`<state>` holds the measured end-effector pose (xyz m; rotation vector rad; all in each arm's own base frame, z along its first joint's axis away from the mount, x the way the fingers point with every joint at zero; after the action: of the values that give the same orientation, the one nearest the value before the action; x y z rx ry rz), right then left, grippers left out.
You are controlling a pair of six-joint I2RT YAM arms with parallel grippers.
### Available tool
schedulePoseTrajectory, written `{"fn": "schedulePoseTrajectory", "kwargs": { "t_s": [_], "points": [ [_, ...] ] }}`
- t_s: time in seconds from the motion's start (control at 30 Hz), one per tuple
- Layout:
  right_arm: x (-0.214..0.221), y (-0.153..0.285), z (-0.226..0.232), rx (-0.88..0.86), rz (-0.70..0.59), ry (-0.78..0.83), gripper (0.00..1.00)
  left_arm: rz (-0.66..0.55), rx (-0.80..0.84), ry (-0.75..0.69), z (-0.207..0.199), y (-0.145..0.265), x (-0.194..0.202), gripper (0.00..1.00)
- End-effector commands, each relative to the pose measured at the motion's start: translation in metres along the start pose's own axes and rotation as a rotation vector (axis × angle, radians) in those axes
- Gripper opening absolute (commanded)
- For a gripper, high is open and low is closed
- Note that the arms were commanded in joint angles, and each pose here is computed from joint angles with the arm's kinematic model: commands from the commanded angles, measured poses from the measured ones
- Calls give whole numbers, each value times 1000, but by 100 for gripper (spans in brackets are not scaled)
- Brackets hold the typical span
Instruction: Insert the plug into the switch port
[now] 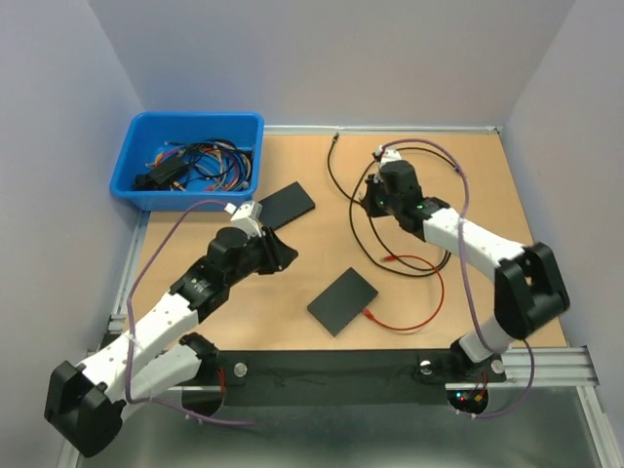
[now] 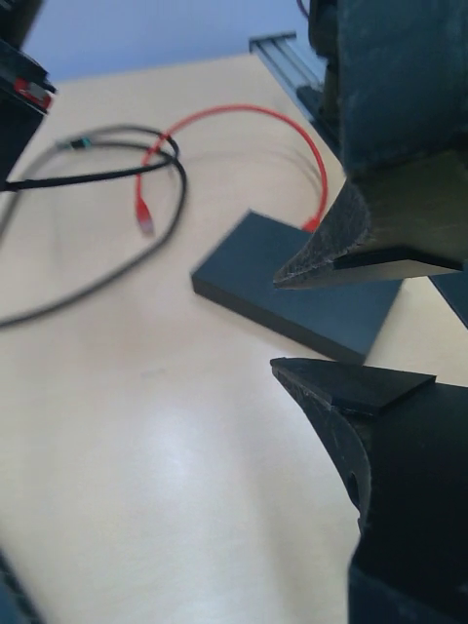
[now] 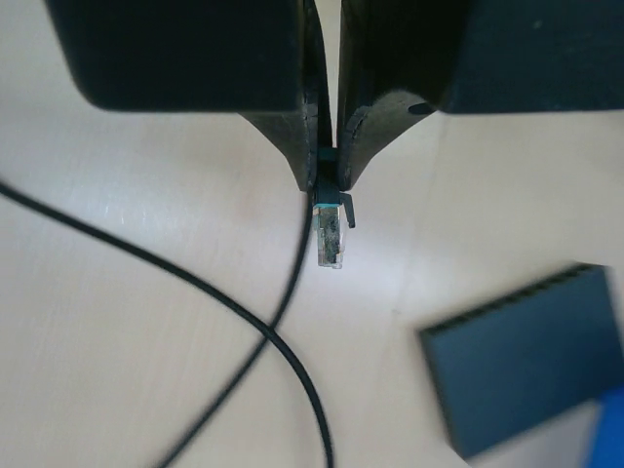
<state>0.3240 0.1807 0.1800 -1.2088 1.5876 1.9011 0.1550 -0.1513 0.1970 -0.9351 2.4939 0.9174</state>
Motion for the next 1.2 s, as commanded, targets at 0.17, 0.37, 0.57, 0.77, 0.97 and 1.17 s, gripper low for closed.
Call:
{"fn": "schedulePoseTrajectory", "kwargs": {
  "t_s": [0.17, 0.37, 0.57, 0.77, 0.97, 1.17],
  "points": [
    [-28, 91, 36, -636, -183, 12, 0, -247, 612, -60, -82, 46, -40, 45],
    [-24, 122, 49, -894, -215, -34, 1, -251, 811, -38, -83, 58, -30, 45],
    [-32, 146, 56, -1070, -292, -56, 0, -236, 834, -15, -76, 52, -24, 44],
    [-27, 154, 61, -1194, -327, -134, 0, -225, 855, 20, -74, 46, -21, 41],
    [-24, 155, 61, -1225, -303, -156, 0, -243, 872, 13, -74, 46, -20, 41],
    [-30, 161, 62, -1251, -303, -152, 0, -228, 858, 23, -73, 36, -18, 41]
  ]
}}
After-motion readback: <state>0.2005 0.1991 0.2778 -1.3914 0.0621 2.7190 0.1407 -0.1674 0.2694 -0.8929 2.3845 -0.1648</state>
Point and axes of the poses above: each gripper's point midway between its finger pads, its own y axis back along the fingers, its own z axis along the line the jaws close on, x = y × z, the point moved 10 cm from there along y, back along the fingers, and after that the axes turned 13 degrees about y, right-handed, at the moved point
